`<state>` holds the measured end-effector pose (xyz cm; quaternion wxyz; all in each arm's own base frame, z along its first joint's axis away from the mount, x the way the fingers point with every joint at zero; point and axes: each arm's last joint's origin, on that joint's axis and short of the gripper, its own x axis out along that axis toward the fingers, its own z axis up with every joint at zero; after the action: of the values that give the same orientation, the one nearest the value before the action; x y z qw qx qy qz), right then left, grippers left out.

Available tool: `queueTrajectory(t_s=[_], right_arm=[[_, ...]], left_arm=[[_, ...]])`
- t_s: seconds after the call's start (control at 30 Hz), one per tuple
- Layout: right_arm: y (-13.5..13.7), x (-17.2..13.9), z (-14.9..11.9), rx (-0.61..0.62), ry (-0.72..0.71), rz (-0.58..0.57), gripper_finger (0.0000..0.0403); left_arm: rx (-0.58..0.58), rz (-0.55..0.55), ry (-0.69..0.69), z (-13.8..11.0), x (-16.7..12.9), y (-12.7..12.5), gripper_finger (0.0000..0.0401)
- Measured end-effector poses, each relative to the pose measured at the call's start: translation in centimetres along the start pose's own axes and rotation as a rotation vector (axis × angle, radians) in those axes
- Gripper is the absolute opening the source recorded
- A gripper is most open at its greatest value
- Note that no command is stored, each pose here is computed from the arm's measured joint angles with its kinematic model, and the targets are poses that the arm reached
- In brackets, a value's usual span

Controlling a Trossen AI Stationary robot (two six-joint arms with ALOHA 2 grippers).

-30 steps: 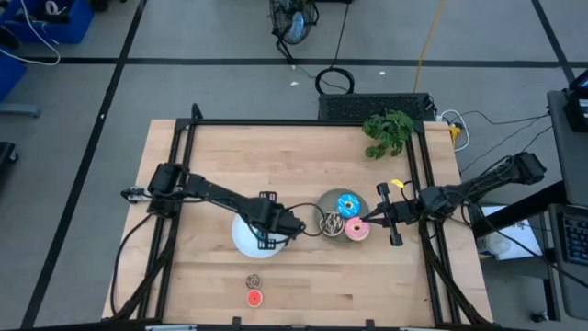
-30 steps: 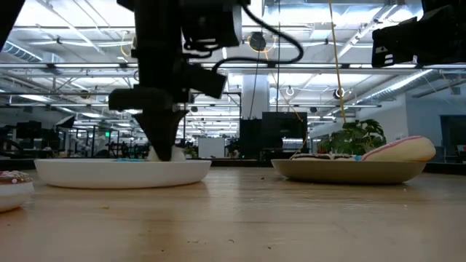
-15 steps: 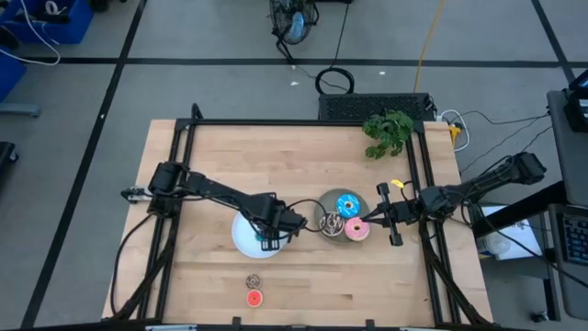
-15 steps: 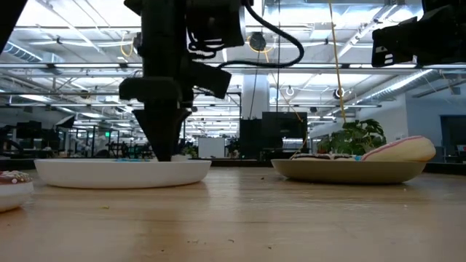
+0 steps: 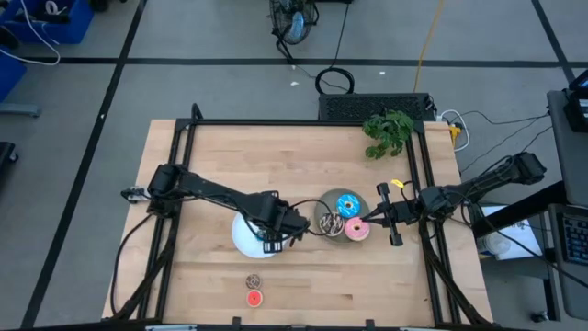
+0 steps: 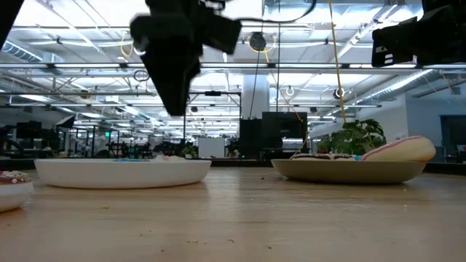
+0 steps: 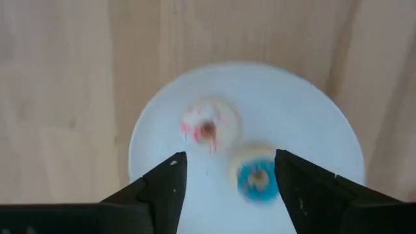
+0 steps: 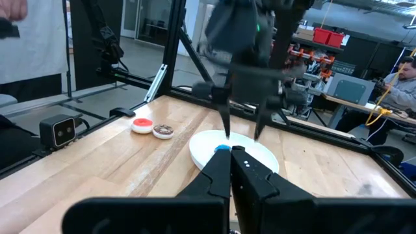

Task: Pick & Place donuts
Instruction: Put the small orange donut on the white plate

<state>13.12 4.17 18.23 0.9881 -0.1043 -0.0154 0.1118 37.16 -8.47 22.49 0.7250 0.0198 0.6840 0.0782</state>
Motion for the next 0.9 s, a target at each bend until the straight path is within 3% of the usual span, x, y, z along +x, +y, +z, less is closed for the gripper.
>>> queueTrajectory(t_s=[0.2,0.5,0.63,0.8,0.9], right_arm=[[0.0,0.0,0.0,-0.001,0.0,0.0,0.0],[0.0,0.0,0.0,0.009,0.001,0.0,0.0],[0.0,0.0,-0.2,0.007,0.017,0.003,0.0],[0.1,0.0,-0.4,0.017,0.037,0.007,0.0],[0.1,0.0,-0.4,0.028,0.037,0.007,0.0]], left_arm=[[0.003,0.022,0.037,-1.3,-3.7,-2.5,0.021],[0.062,-0.045,-0.088,-4.2,-8.4,-9.1,0.0168],[0.085,-0.042,-0.167,-6.1,-8.1,-12.6,0.0146],[0.104,-0.115,-0.248,-8.3,-6.0,-16.7,0.0128],[0.094,-0.15,-0.386,-8.4,-5.0,-18.4,0.0128]])
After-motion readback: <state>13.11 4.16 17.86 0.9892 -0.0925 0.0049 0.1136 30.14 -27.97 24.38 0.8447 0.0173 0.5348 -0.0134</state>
